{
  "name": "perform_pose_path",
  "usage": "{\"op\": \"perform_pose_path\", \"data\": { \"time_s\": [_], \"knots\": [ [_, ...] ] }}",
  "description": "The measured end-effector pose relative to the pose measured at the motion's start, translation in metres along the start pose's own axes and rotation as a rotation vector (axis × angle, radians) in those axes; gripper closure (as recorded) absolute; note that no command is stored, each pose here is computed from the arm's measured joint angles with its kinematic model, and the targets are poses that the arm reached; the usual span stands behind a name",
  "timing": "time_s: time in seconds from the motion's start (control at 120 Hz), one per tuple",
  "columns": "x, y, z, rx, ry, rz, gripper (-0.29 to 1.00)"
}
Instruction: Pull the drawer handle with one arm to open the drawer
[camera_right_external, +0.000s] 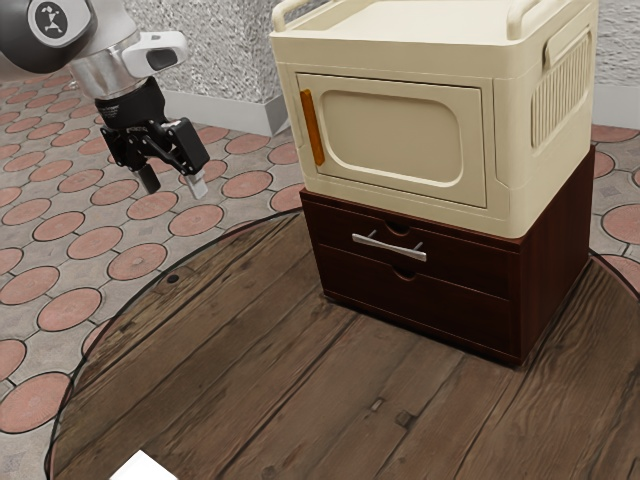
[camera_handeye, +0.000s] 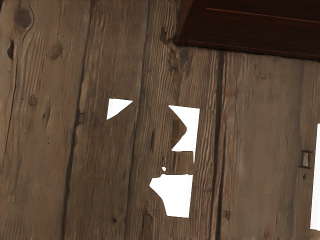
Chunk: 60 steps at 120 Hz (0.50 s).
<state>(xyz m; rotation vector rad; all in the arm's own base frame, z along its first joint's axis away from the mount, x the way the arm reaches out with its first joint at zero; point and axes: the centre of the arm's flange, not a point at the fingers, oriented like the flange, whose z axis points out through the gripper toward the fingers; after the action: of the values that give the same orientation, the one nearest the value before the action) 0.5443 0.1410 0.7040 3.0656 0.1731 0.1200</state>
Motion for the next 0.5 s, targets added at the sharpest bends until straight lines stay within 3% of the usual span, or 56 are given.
{"op": "perform_pose_path", "data": {
  "time_s": [0.117,0.225,0.3,0.5],
  "knots": [
    [-0.001,0.001,-0.004,-0.004,0.008,0.003,0.0],
    [-0.046,0.012,-0.113,0.016,0.206,0.015,0.0],
    [-0.076,0.015,-0.15,0.022,0.265,0.015,0.0],
    [-0.086,0.023,-0.149,0.01,0.224,0.03,0.0]
  ]
}}
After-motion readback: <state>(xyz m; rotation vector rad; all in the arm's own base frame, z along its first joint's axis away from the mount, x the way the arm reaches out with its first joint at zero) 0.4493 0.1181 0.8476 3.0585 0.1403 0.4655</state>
